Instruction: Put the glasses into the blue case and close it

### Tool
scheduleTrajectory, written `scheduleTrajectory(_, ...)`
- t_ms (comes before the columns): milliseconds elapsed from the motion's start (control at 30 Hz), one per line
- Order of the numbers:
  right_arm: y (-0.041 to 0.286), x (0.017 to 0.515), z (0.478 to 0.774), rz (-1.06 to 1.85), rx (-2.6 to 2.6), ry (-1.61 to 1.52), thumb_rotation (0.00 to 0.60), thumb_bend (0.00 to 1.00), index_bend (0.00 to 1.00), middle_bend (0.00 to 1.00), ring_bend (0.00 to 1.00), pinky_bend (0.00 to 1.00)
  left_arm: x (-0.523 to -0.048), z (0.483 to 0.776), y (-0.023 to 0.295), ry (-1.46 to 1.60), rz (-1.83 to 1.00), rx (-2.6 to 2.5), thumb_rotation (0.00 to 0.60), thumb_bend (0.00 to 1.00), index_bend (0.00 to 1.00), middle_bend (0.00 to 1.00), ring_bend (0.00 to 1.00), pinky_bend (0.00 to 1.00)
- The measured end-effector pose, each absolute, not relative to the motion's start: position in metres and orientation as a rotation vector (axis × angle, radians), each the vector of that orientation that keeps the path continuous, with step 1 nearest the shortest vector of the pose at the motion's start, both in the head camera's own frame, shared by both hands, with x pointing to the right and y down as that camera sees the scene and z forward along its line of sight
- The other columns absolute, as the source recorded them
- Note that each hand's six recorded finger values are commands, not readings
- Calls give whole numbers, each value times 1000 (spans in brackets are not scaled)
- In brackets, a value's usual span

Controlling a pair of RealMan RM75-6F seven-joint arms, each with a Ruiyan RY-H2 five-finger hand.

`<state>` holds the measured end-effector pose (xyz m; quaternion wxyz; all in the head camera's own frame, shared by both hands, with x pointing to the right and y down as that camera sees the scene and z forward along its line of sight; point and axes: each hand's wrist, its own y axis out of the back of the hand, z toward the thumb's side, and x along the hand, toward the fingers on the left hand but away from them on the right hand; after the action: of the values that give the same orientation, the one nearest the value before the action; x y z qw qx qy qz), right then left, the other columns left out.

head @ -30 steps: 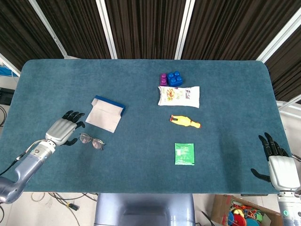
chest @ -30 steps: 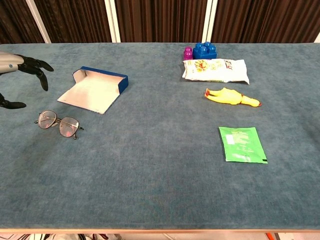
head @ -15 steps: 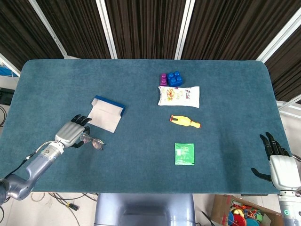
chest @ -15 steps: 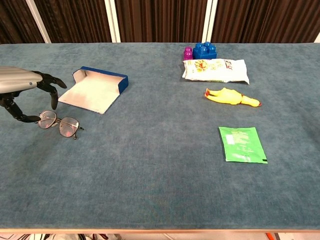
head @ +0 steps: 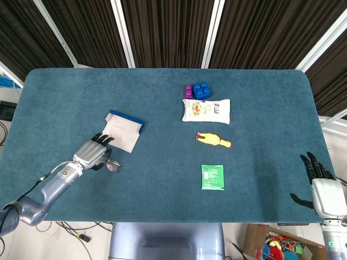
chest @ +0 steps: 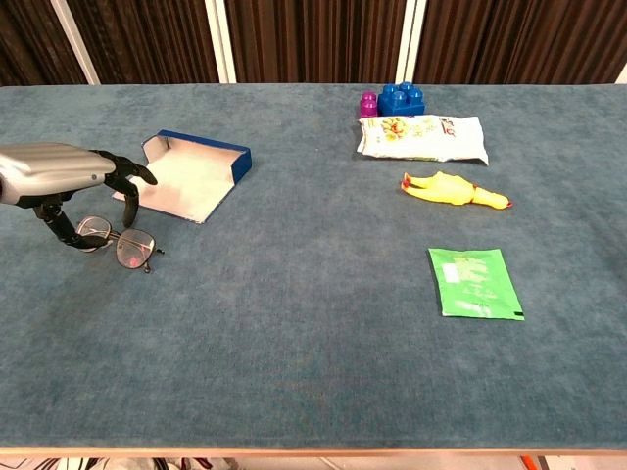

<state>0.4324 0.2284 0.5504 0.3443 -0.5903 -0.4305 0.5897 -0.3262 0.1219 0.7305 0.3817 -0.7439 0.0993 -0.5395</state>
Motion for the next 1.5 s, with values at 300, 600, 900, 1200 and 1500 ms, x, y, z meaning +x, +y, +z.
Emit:
scheduleTrajectory(300, 229, 433, 550, 1532, -1540, -1119, 600, 123, 53, 0, 163, 291, -319, 736, 123, 239, -1370, -1890, 600, 361, 509, 101, 0, 0)
scheduleTrajectory(600, 229, 434, 551, 1546, -1556, -1136, 600, 124, 53, 0, 163, 291, -319, 739, 120, 221, -1373, -1857, 600, 396, 537, 114, 0, 0)
scheduleTrajectory(900, 229, 436, 551, 1557, -1567, -1155, 600, 122, 53, 0, 162, 291, -321, 740, 117, 216, -1385, -1838, 600, 479, 575, 138, 0, 0)
scheduleTrajectory(1200, 229, 436, 550, 1557, -1572, -1165, 600, 123, 53, 0, 163, 291, -320, 734, 107, 242, -1383, -1819, 600, 483, 584, 137, 0, 0)
scheduleTrajectory(1500, 229, 436, 550, 1555, -1575, -1168, 600, 123, 53, 0, 162, 291, -309, 712, 74, 345, -1358, -1778, 600, 482, 589, 113, 0, 0)
